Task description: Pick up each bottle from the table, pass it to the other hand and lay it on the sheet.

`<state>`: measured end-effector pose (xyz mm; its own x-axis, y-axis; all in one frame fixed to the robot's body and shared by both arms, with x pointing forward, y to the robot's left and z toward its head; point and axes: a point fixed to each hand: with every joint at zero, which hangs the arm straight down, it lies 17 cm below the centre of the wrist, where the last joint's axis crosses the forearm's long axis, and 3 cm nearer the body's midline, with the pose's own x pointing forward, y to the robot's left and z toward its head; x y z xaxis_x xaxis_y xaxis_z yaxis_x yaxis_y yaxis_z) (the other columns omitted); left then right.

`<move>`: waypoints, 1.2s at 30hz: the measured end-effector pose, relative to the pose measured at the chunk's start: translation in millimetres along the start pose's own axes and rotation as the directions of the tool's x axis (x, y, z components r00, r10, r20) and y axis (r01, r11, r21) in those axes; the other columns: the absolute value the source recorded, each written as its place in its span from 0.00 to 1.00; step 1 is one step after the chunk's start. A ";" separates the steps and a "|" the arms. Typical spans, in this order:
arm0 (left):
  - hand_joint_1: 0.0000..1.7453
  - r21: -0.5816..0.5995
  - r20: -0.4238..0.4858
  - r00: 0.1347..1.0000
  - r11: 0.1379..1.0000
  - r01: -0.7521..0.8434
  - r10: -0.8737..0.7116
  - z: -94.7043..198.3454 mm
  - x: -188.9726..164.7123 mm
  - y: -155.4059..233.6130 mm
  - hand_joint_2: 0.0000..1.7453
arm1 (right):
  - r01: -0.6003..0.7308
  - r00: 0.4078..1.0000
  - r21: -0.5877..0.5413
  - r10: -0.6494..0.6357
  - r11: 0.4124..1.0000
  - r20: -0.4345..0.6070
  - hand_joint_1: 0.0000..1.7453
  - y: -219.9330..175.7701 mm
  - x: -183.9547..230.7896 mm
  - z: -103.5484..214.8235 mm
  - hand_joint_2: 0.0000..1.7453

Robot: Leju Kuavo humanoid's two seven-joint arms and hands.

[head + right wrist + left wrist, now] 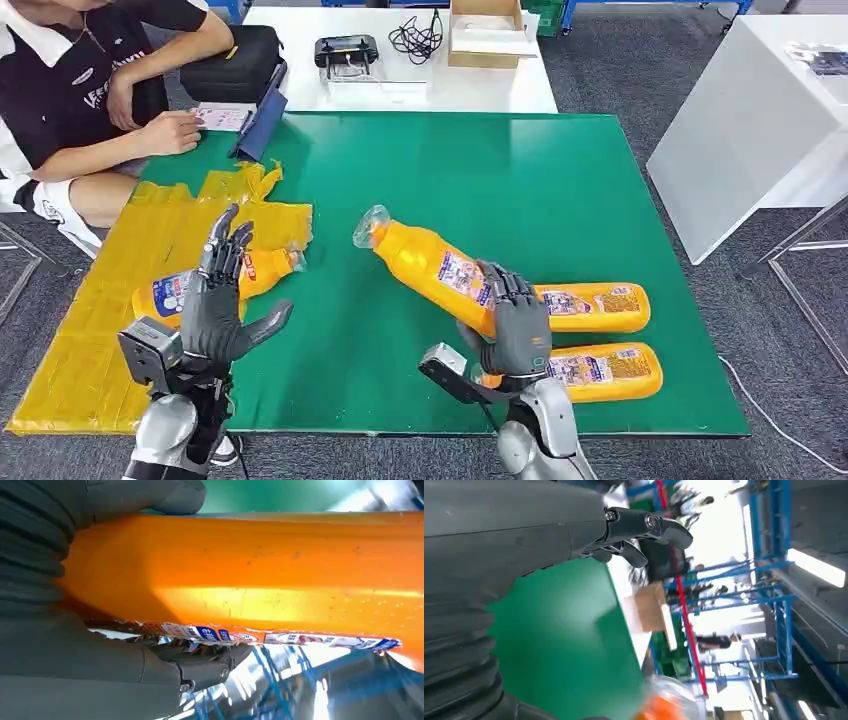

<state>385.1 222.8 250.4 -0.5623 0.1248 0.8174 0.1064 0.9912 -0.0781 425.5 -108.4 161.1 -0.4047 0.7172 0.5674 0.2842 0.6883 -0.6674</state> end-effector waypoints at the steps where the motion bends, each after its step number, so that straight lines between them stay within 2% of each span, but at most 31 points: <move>1: 0.00 -0.008 -0.016 0.999 1.000 -0.030 0.030 1.1 -4.0 -3.3 1.00 | 0.020 1.000 -0.035 -0.020 0.999 0.015 1.00 -10.0 2.3 -1.9 1.00; 6: 0.00 -0.069 -0.096 0.979 0.980 -0.185 0.178 6.3 -23.4 -28.4 1.00 | 0.098 0.995 -0.199 -0.090 0.975 0.053 1.00 -54.8 6.6 -6.2 1.00; 16: 0.00 -0.161 -0.160 0.941 0.933 -0.323 0.299 8.8 -34.5 -68.2 1.00 | 0.158 0.987 -0.199 -0.153 0.967 0.043 1.00 -49.9 13.4 -7.1 1.00; 20: 0.00 -0.211 -0.168 0.927 0.906 -0.366 0.336 8.5 -31.1 -86.8 1.00 | 0.196 0.980 -0.111 -0.190 0.974 0.060 1.00 -22.2 28.6 -14.6 1.00; 25: 0.00 -0.259 -0.178 0.914 0.879 -0.401 0.364 6.7 -27.7 -107.9 1.00 | 0.217 0.967 0.015 -0.218 0.976 0.132 1.00 19.2 60.8 -13.5 1.00; 36: 0.00 -0.267 -0.201 0.892 0.854 -0.447 0.404 2.9 -32.1 -120.3 1.00 | 0.113 0.936 0.161 -0.159 0.980 0.312 1.00 69.0 123.9 5.2 1.00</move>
<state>388.0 99.6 231.9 -0.2935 0.5032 0.8128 0.5611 0.7791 -0.2797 390.4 27.4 182.8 -0.6958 0.5281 0.4868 0.0928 0.7382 -0.6681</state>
